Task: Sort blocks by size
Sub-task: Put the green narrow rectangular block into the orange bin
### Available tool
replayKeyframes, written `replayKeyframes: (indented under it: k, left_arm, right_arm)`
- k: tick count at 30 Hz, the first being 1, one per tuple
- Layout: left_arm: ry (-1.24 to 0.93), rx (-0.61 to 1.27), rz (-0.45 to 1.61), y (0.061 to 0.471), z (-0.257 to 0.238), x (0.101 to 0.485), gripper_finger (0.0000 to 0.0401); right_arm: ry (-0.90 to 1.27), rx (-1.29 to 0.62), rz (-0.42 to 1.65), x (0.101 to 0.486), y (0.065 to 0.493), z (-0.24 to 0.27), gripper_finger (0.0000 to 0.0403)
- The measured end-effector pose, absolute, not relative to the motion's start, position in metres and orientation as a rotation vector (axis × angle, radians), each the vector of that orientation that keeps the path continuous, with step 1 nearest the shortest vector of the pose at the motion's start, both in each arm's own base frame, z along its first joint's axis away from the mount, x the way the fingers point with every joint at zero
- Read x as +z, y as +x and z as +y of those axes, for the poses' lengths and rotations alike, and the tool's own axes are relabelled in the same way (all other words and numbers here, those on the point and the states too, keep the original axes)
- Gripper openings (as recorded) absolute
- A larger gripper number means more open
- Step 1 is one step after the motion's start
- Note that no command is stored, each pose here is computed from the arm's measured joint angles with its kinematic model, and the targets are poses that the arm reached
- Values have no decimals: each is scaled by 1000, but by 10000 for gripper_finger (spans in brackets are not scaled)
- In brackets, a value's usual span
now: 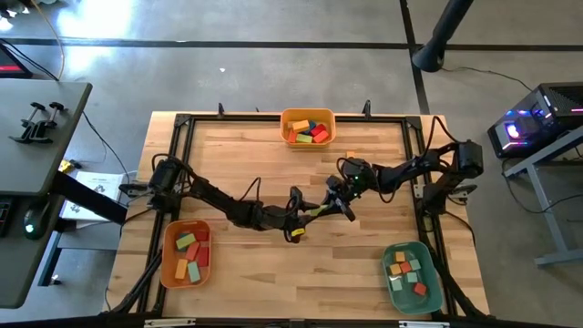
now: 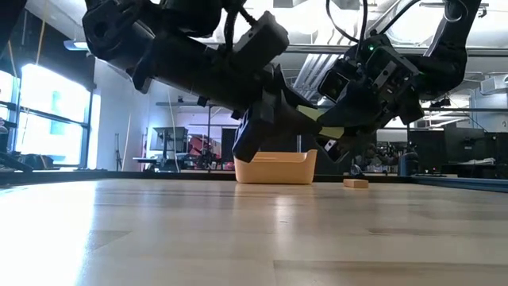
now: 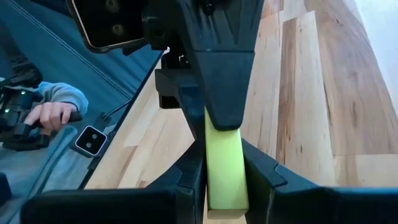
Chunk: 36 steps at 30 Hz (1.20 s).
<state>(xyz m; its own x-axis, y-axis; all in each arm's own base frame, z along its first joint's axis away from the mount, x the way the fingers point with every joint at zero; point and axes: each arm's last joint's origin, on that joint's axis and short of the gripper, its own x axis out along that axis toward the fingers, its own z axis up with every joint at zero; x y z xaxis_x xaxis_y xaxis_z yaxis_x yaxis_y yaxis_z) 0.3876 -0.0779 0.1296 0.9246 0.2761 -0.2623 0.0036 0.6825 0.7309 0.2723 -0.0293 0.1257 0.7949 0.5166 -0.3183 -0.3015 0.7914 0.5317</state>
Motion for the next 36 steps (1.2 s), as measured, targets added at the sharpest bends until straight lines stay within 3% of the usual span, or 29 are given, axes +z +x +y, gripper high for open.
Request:
replayKeyframes:
  k: [5,11,16,20,25,31,36]
  left_arm:
    - [791,149,365,387,-79,130,108]
    - [748,170,346,384,-93,133,106]
    - [691,210,375,370,-115,151,106]
    - [637,268,470,340,-130,183,106]
    - [426,316,601,273,-147,222,106]
    - [11,309,952,197,-171,258,106]
    - [-306,489,1378,152,-187,269,106]
  right_arm:
    - [467,466,472,125,272,-29,74]
    - [473,578,473,127,271,-27,102]
    - [493,592,485,125,269,-32,151]
    - [424,509,490,122,268,-35,188]
    - [347,403,512,118,269,-36,203]
    - [260,333,493,118,270,-36,204]
    - [222,310,440,122,273,-39,204]
